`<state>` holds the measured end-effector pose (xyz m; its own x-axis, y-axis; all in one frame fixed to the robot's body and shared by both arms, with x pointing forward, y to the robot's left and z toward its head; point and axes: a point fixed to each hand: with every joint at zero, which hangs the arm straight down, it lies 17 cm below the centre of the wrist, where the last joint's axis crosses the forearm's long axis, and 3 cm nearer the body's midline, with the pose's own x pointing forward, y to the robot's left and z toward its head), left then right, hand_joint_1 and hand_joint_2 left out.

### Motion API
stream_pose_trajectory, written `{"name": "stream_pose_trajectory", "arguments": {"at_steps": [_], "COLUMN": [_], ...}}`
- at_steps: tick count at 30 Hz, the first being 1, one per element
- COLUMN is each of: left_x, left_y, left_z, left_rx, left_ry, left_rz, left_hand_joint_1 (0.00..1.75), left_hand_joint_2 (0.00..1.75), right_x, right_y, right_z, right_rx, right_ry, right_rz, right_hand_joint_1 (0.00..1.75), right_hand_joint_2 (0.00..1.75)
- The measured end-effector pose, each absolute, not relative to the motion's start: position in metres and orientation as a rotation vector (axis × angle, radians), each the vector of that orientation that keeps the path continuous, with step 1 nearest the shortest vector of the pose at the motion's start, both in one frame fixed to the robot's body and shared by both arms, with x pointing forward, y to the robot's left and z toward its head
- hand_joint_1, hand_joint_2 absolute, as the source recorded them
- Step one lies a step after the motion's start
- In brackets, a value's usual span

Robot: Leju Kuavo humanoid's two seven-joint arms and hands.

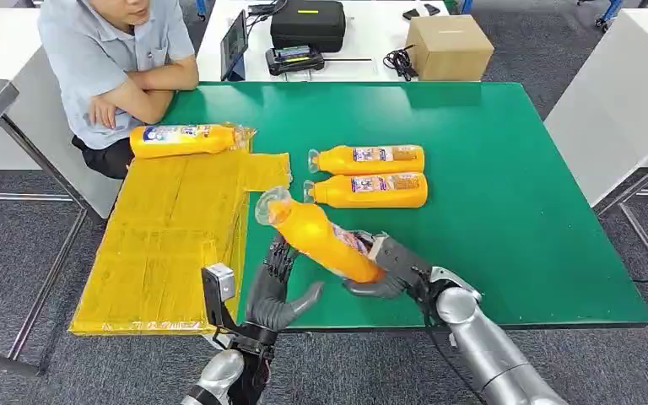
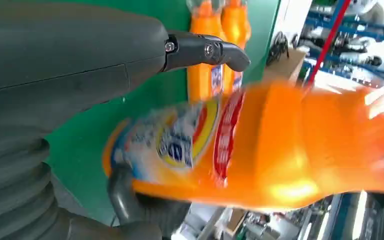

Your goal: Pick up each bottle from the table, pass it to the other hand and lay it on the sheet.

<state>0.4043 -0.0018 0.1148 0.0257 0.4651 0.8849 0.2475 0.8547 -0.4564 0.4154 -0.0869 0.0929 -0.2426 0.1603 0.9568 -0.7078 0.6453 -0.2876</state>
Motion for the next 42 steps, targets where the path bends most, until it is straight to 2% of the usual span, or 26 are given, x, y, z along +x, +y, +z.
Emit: {"name": "stream_pose_trajectory", "arguments": {"at_steps": [22, 42], "left_x": [0.413, 0.422], "left_y": [-0.005, 0.01], "left_z": [0.135, 0.132], "left_rx": [-0.631, -0.619], "left_ry": [-1.607, -1.595], "left_rz": [0.182, 0.263], "left_hand_joint_1": [0.0, 0.0], "left_hand_joint_2": [1.75, 1.75], "right_x": [0.407, 0.4], "right_y": [-0.019, -0.006], "right_z": [0.083, 0.069], "right_rx": [0.543, 0.534], "right_ry": [-1.578, -1.544], "right_rz": [0.964, 1.022], "right_hand_joint_1": [1.75, 1.75], "right_hand_joint_2": [1.75, 1.75]}}
